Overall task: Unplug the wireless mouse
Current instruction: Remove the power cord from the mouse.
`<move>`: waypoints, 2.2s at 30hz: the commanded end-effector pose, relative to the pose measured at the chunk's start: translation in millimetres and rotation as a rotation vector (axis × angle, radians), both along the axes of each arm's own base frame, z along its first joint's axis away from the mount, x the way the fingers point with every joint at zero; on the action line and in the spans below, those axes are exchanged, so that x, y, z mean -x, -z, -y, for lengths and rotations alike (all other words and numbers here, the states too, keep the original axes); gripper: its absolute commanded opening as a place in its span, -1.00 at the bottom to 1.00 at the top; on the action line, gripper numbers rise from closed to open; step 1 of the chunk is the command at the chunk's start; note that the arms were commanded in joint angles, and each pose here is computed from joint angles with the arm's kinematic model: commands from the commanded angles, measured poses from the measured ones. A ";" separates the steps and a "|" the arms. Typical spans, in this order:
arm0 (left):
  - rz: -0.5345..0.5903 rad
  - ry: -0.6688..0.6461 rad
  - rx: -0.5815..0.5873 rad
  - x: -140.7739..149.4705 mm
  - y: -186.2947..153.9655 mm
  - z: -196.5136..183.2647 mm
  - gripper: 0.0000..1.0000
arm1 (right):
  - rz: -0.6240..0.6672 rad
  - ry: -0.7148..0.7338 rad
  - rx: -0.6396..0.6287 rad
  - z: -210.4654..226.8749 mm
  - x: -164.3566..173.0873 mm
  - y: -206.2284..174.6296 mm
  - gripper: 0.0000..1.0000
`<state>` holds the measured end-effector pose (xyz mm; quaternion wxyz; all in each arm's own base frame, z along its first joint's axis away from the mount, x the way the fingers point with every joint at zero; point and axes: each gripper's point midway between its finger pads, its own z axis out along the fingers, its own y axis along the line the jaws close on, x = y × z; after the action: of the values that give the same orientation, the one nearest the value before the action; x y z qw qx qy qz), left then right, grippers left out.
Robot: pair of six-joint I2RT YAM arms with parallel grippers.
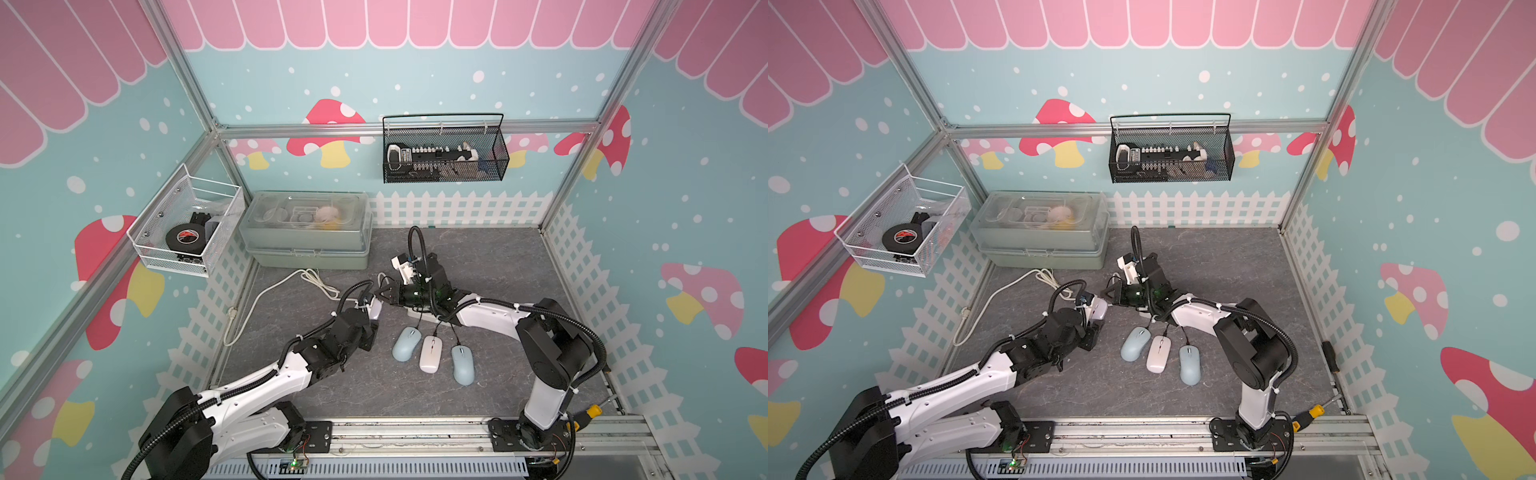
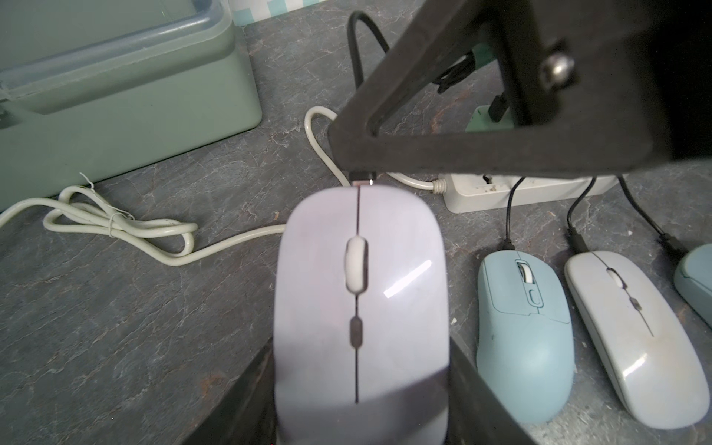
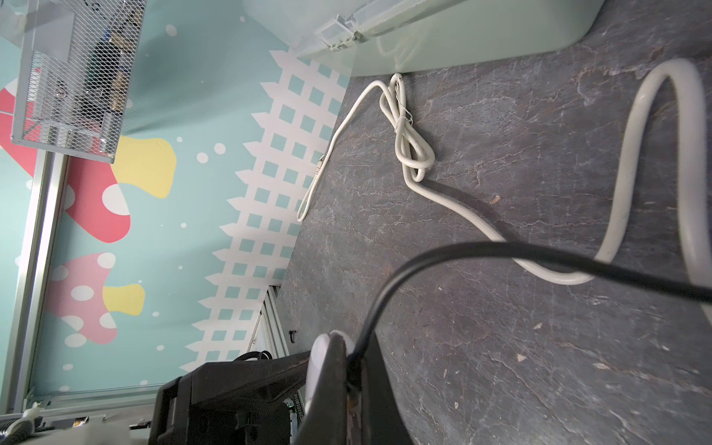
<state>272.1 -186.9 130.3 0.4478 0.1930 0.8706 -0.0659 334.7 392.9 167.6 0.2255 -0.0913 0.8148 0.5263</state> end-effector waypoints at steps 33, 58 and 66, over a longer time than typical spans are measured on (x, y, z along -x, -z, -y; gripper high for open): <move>-0.049 0.046 -0.020 13.9 14.0 9.2 -0.38 | -0.091 -0.073 -0.120 2.8 -41.0 -10.9 -1.00; -0.083 -0.033 0.028 3.8 21.9 18.3 -0.43 | 0.028 0.144 -0.045 30.8 -49.6 -11.8 -1.00; -0.075 -0.081 0.044 0.0 18.5 16.1 -0.45 | 0.028 0.144 -0.055 25.2 -51.7 -11.2 -1.00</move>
<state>279.7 -206.5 121.9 0.4453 0.1463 0.8791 -0.0866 348.9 379.2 156.9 0.1960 -0.0650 0.8184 0.5363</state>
